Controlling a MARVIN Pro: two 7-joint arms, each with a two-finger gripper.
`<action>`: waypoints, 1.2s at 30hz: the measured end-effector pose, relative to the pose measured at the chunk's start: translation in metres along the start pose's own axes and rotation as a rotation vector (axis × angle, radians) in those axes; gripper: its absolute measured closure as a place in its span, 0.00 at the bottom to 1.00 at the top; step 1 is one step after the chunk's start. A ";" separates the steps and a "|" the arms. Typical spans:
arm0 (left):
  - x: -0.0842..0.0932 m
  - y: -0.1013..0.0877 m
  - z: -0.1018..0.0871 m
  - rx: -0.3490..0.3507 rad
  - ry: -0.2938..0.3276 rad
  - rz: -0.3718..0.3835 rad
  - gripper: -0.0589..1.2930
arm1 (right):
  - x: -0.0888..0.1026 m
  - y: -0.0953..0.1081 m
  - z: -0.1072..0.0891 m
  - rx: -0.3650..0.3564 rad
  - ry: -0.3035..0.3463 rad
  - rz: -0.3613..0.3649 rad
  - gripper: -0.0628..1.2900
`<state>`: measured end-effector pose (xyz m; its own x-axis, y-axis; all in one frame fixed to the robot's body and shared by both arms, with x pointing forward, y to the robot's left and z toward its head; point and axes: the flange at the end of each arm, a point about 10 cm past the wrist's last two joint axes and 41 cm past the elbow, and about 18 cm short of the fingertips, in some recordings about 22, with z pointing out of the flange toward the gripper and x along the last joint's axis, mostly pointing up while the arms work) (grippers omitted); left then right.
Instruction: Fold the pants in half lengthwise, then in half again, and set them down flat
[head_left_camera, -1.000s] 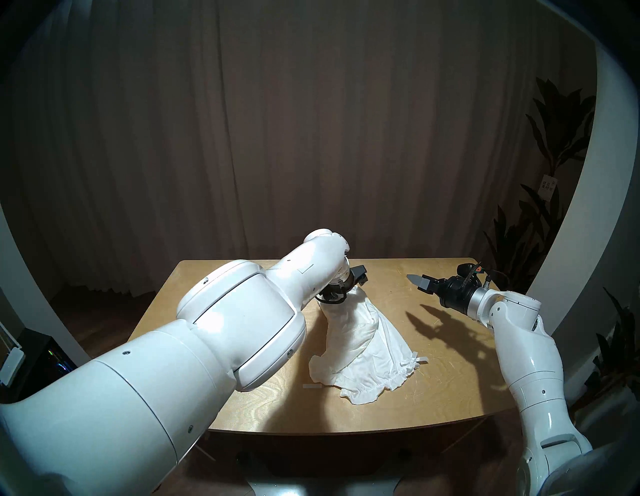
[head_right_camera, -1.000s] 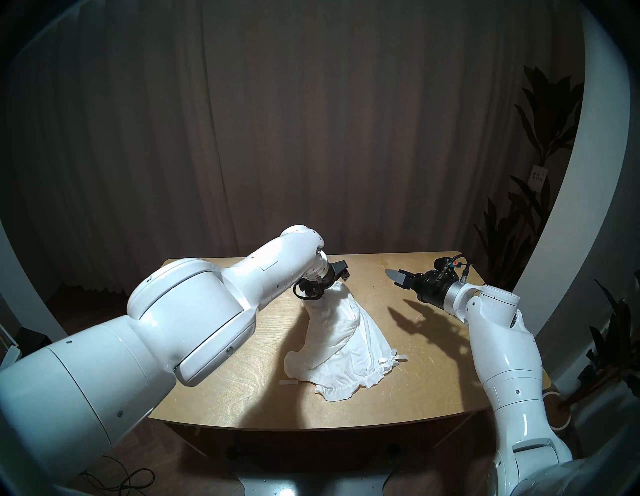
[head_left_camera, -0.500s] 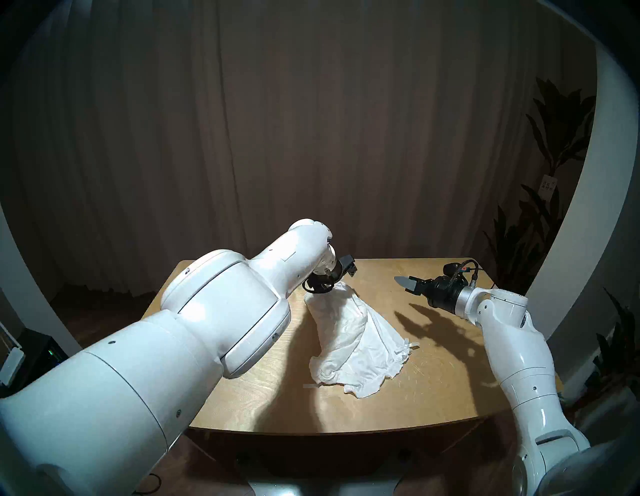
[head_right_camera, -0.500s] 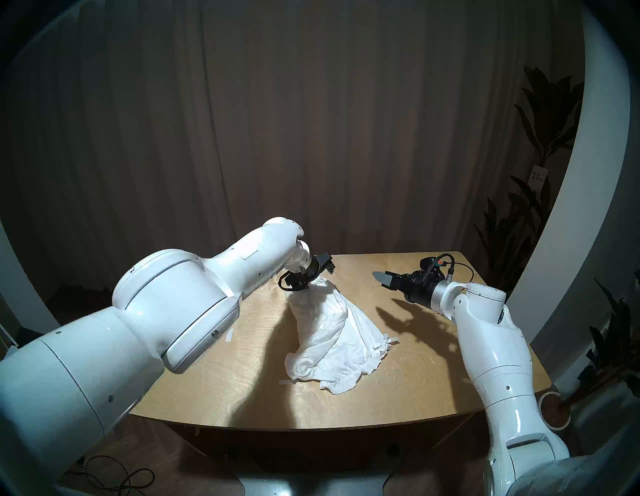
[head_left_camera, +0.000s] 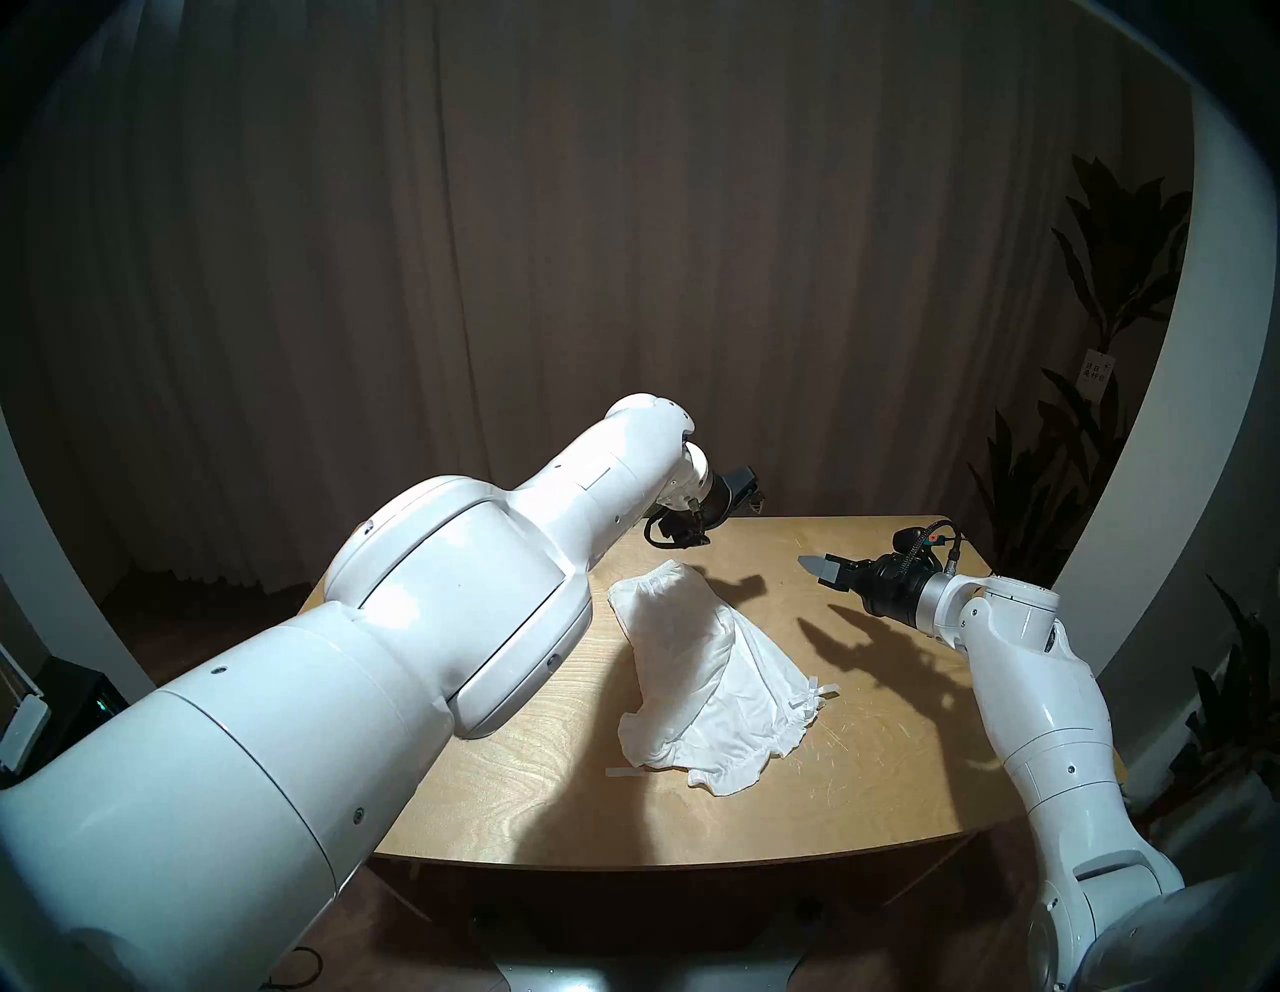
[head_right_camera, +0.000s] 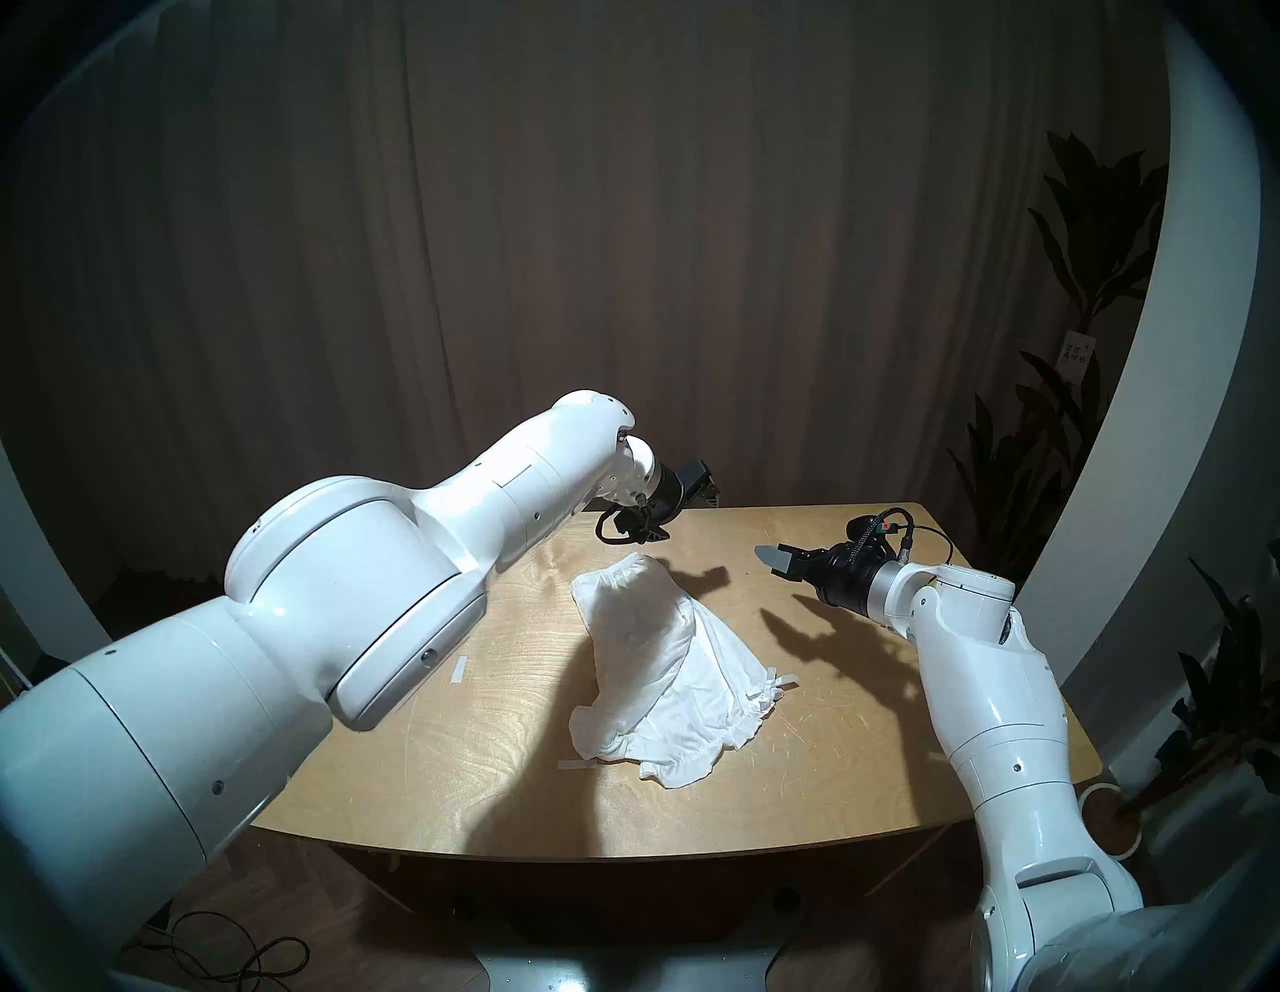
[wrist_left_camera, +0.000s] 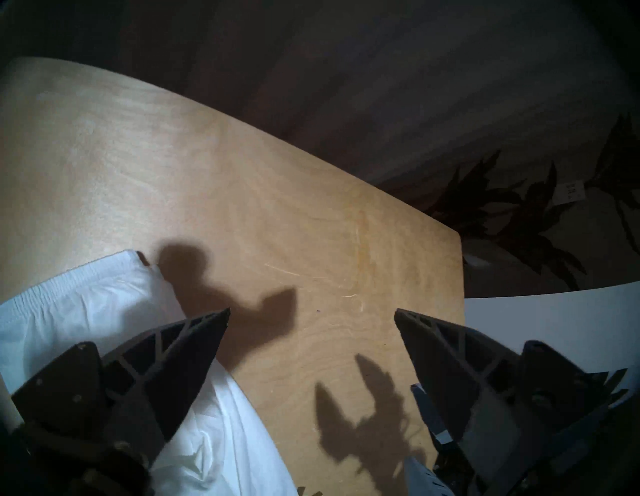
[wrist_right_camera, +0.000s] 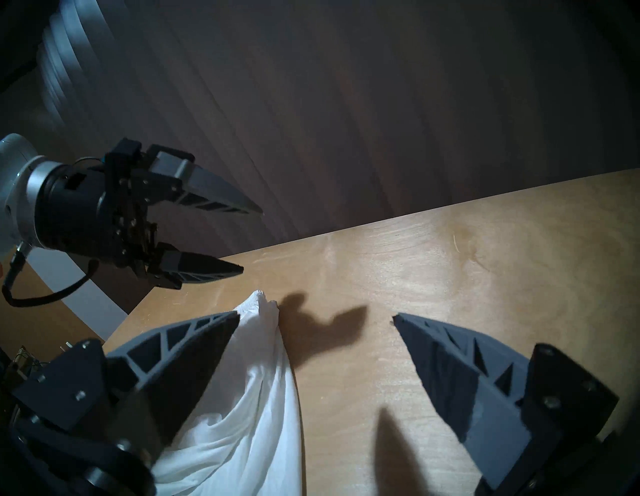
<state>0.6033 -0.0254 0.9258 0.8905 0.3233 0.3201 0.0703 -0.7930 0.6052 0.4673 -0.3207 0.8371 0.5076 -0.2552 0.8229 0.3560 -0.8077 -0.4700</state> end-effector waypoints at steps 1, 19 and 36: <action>0.002 0.000 -0.001 -0.002 0.002 0.000 0.07 | 0.000 0.000 0.001 0.001 -0.002 -0.001 0.07; 0.054 -0.147 -0.038 0.236 0.085 -0.185 0.07 | -0.010 -0.050 0.052 0.109 -0.072 -0.051 0.07; 0.064 -0.267 -0.077 0.432 0.127 -0.329 0.07 | -0.016 -0.087 0.100 0.116 -0.151 -0.131 0.07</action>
<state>0.6067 0.2468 0.8404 0.7310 0.6283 0.2662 0.5375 -0.7706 0.3426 0.5066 -0.1937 0.8328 0.5600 -0.0628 0.8261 0.5095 -0.7602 -0.4031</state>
